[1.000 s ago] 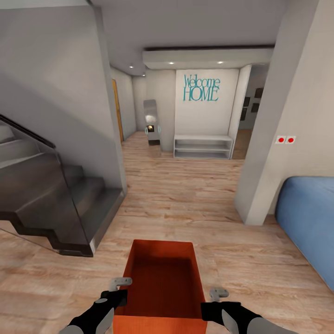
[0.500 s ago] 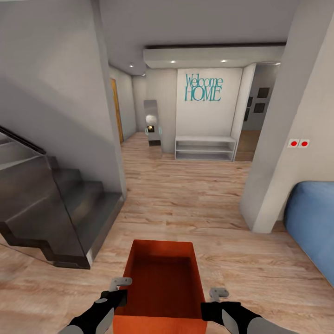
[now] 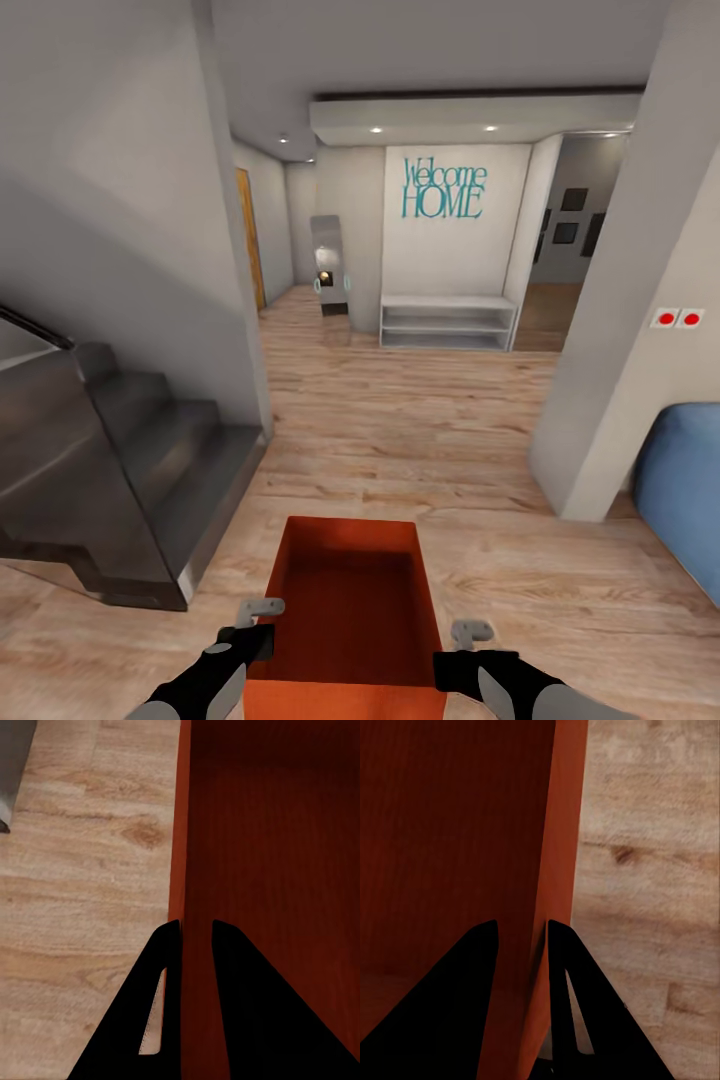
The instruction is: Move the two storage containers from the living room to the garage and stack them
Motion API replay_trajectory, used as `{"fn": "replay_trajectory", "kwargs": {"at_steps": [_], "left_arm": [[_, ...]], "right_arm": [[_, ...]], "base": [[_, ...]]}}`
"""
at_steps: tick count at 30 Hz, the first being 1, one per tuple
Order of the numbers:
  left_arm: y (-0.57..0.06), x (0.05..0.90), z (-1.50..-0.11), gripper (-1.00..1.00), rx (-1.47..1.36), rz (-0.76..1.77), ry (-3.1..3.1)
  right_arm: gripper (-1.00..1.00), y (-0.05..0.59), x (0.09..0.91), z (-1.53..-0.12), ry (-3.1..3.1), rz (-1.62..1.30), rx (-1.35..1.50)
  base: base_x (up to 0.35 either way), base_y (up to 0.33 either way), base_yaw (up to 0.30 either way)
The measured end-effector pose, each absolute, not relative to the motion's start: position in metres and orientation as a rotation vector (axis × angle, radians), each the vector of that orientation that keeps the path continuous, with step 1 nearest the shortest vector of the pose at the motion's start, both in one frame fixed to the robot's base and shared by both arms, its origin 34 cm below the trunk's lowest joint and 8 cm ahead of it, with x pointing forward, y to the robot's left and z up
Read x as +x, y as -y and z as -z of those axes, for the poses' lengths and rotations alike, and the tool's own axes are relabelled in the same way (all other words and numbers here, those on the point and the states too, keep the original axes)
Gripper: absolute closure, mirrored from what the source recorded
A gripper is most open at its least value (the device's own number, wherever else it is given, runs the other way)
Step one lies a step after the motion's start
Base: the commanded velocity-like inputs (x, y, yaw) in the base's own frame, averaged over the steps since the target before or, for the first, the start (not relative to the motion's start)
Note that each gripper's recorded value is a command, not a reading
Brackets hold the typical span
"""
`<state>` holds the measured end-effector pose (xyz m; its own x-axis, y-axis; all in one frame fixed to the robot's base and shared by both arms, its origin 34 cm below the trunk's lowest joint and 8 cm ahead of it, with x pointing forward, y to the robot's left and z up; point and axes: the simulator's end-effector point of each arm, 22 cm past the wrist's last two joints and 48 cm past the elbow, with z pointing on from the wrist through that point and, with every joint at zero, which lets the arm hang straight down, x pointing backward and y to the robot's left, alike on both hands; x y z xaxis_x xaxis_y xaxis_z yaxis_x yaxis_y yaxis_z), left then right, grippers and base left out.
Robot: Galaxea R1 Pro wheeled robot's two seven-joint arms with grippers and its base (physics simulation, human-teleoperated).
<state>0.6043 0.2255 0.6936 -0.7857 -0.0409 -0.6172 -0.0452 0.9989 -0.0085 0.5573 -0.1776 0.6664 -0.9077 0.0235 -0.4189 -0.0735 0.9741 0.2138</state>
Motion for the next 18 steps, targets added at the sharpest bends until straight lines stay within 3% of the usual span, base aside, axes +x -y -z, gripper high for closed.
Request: {"fn": "replay_trajectory", "kwargs": {"at_steps": [18], "left_arm": [[-0.2254,0.6044,-0.6936,1.0,-0.06,-0.009,-2.476]], "right_arm": [[1.0,0.1778,0.5574,-0.6664,-2.691,-0.313,-0.036]], "base": [[0.328,0.074,0.0]]}}
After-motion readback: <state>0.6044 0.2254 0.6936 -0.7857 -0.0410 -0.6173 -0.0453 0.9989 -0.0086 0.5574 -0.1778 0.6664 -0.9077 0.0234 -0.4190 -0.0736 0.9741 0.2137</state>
